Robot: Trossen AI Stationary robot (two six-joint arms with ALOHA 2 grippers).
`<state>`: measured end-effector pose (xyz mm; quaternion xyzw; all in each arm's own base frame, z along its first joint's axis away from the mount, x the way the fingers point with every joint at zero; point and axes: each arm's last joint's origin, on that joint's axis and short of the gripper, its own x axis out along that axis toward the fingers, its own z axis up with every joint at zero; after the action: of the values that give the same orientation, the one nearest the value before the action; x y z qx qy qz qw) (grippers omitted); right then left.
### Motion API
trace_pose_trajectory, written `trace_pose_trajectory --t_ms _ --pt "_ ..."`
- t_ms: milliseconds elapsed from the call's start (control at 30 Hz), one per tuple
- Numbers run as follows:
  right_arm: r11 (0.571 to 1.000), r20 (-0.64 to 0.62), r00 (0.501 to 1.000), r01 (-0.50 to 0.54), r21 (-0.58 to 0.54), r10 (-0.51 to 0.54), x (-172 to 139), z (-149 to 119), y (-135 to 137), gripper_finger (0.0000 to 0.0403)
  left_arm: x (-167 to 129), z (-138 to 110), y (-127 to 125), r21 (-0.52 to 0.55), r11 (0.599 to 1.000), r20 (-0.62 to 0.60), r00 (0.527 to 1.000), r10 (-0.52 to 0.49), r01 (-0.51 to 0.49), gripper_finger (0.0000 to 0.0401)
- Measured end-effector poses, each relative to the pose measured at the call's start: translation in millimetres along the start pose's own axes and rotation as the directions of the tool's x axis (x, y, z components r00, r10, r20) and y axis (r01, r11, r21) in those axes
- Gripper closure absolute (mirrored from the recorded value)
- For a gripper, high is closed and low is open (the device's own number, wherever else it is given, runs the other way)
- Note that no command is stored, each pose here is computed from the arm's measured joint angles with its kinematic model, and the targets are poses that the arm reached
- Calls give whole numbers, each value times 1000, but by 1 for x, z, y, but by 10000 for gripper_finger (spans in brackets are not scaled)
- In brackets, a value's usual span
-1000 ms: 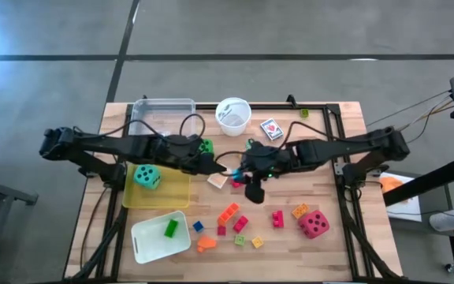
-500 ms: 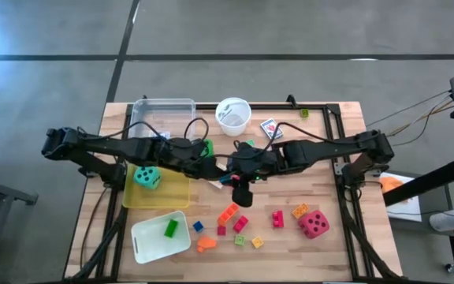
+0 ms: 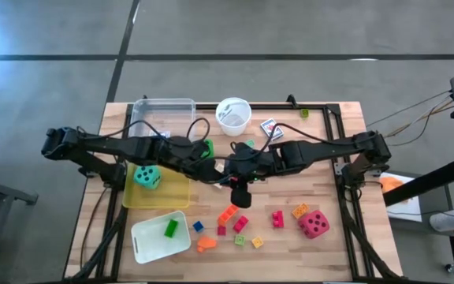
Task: Pick & Place Toys
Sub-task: Put the right blue game piece into the white bin
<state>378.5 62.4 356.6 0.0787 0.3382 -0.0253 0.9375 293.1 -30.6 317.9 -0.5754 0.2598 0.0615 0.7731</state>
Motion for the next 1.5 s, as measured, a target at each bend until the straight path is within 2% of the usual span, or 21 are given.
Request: trace_pose_trajectory --t_ms 100,167,400,467,567,733,900,1033,1133,1233,1367,1500 --pt "1000 -2 1000 8 -6 -8 0 0 0 275 0 0 -1 -1 1000 0 1000 -7 7 319" --pt "1000 -2 1000 20 -13 -20 -1 0 0 275 0 0 -1 -14 1000 -1 1000 -13 13 347" --pt "1000 1 1000 8 -11 -8 -3 1 0 273 -1 1 -1 -2 1000 0 1000 -18 18 348" --pt "1000 1 1000 4 -1 -4 -3 1 0 248 -1 0 -2 8 1000 -1 1000 -19 19 348" --pt "999 22 999 -29 17 29 -6 4 1 189 0 -1 0 42 999 -19 1000 -3 4 348" --pt "998 17 998 -55 18 55 -9 6 1 109 -1 -1 0 36 999 -22 1000 -10 11 348" --pt "998 -2 999 -50 22 50 -12 4 1 69 -3 -4 0 68 997 -88 996 -21 27 348" --pt "1000 -67 997 -31 -2 31 -16 -2 -2 60 -9 -12 5 239 971 -207 978 31 20 348" --pt "999 -119 993 -19 -31 15 -21 -7 -4 59 -18 -27 16 302 952 -328 931 158 -55 348" --pt "999 -138 990 -15 -47 9 -28 -9 -6 59 -32 -44 30 359 917 -416 849 326 -176 348" --pt "998 -118 992 32 -51 -38 -33 -8 -8 58 -48 -68 40 433 851 -466 735 493 -297 348" --pt "992 -85 989 115 -57 -120 -36 -6 -11 58 -58 -93 44 496 794 -481 650 588 -351 348"
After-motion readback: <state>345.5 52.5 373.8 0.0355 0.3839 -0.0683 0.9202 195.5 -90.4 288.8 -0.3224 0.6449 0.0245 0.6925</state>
